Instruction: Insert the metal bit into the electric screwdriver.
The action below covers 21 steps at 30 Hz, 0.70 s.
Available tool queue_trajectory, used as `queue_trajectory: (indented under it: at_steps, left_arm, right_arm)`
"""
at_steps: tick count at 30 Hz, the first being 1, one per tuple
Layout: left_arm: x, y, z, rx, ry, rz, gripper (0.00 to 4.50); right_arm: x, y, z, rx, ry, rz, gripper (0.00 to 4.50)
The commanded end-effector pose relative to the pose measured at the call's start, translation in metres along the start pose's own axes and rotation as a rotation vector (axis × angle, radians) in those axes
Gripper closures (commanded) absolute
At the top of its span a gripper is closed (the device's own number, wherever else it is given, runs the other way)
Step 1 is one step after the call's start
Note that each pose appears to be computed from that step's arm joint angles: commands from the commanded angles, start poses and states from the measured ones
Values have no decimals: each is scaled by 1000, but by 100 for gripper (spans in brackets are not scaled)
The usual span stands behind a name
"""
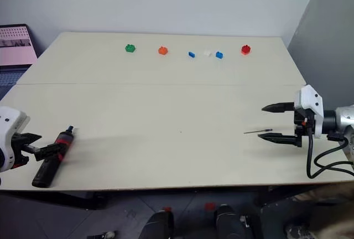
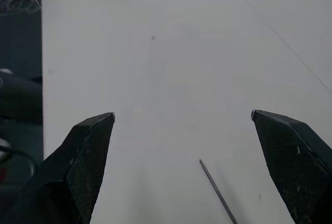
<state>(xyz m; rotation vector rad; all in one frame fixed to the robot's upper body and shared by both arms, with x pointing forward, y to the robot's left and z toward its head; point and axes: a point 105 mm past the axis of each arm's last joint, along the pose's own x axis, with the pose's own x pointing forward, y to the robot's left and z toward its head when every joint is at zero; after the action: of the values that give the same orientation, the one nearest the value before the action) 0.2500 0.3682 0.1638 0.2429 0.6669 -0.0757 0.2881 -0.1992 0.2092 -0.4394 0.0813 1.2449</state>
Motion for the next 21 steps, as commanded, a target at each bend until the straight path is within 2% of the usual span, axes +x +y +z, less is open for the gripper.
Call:
queue_trajectory:
  at_steps: [1, 8, 13, 21]
  left_arm:
    - [0, 17, 1, -26, 33, 103, 0]
    - [9, 26, 2, -81, 70, 135, 0]
    - [18, 32, 2, -118, 115, 133, 0]
    - [41, 19, 14, -194, 192, 23, 0]
  right_arm:
    - [9, 5, 28, -31, -98, 58, 6]
    - [32, 11, 54, -49, -184, 192, 6]
    - [40, 11, 59, -66, -190, 256, 6]
    - [54, 13, 67, -81, -207, 327, 6]
